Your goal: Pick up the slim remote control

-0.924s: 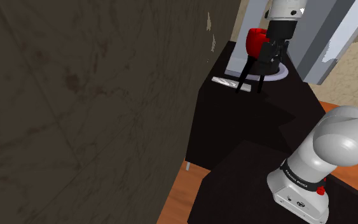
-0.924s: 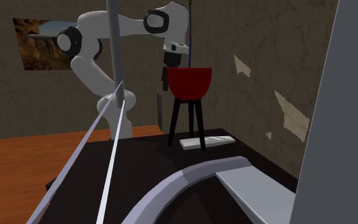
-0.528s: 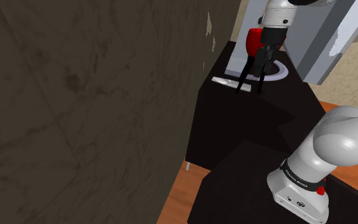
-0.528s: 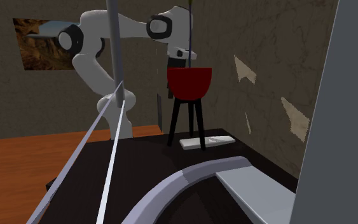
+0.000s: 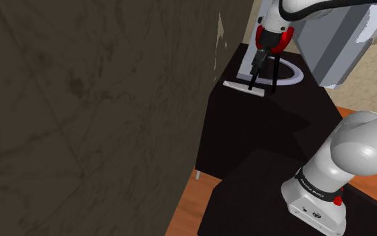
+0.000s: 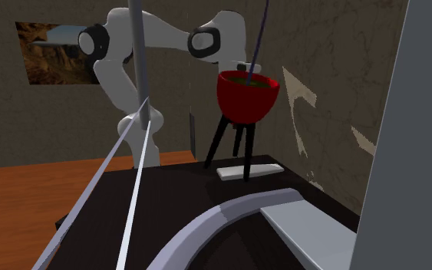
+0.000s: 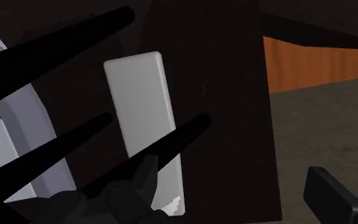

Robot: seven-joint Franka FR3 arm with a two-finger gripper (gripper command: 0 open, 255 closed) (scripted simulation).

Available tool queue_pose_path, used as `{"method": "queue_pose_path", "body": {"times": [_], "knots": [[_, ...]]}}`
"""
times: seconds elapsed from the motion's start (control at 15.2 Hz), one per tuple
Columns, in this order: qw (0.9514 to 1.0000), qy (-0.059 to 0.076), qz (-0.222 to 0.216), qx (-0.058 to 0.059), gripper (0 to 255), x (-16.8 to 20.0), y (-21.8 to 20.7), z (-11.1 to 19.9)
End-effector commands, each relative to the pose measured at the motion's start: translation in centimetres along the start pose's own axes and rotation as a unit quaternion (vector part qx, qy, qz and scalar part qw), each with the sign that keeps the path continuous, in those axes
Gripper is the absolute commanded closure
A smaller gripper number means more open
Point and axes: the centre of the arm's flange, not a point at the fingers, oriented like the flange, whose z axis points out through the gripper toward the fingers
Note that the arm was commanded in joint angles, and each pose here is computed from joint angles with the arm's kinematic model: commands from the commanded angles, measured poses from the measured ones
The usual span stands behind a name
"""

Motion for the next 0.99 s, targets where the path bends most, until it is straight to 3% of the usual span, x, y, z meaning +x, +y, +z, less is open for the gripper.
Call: {"method": "queue_pose_path", "body": {"times": [0.0,0.53,0.92], "knots": [[0.9976,-0.062,-0.02,0.024,0,-0.5,2.0,4.4],[0.9934,-0.032,-0.11,0.012,0,5.4,7.6,9.4],[0.9934,-0.032,-0.11,0.012,0,5.2,7.5,12.5]]}}
